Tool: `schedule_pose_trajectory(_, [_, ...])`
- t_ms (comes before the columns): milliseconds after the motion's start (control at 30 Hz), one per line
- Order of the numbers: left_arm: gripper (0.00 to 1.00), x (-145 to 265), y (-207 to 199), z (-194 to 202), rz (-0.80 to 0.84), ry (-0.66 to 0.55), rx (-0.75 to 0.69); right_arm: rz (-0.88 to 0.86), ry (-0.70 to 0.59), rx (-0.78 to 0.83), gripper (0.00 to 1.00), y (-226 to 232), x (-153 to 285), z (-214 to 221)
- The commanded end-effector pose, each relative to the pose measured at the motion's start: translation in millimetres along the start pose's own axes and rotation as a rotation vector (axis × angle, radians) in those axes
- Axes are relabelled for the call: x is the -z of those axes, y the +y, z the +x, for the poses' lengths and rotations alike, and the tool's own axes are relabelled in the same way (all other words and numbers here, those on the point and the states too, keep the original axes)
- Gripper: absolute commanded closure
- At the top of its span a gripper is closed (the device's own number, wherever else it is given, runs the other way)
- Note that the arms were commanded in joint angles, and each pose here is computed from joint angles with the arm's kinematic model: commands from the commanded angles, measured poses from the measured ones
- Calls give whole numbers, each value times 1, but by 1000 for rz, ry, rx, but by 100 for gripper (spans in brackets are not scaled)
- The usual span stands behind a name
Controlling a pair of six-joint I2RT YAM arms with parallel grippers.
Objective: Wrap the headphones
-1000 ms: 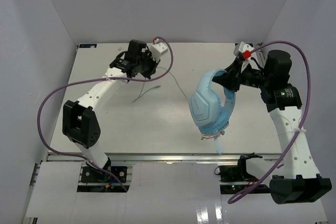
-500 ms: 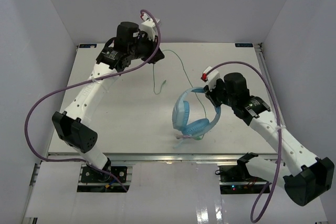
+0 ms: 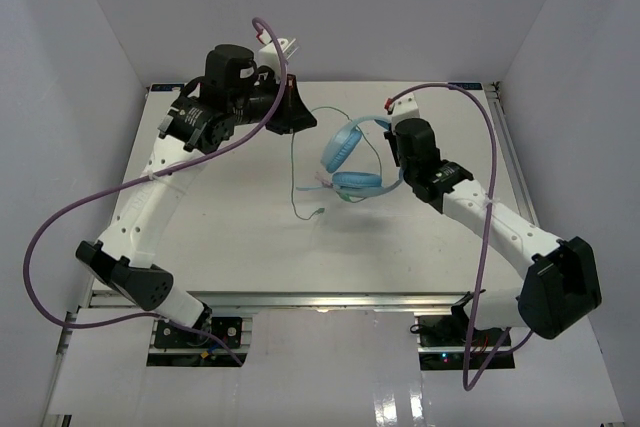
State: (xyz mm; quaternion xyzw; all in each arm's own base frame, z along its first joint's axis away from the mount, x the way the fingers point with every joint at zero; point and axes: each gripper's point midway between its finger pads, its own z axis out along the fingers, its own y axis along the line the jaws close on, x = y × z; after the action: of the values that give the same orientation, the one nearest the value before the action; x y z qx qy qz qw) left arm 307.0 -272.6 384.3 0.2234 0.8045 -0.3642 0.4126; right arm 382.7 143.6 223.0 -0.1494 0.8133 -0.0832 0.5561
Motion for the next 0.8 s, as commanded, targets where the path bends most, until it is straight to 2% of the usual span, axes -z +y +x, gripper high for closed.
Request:
schedule_pose_trajectory(0, [100, 22, -11, 10, -10, 44, -22, 67, -239, -139, 92, -14, -1, -81])
schedule_pose_trajectory(100, [100, 25, 1, 18, -84, 69, -46, 96, -291, -91, 92, -20, -1, -90])
schedule_pose_trajectory(167, [100, 23, -5, 19, -53, 68, -32, 96, -297, -96, 92, -20, -1, -92])
schedule_pose_trajectory(433, [100, -23, -39, -11, 122, 26, 115, -87, -175, -250, 92, 37, -10, -91])
schedule_pose_trajectory(567, [100, -31, -52, -30, 163, 0, 145, -120, -117, -308, 92, 51, -18, -86])
schedule_pose_trajectory(767, [100, -29, -91, -2, 213, 24, 185, -132, -92, -490, 92, 34, -23, -104])
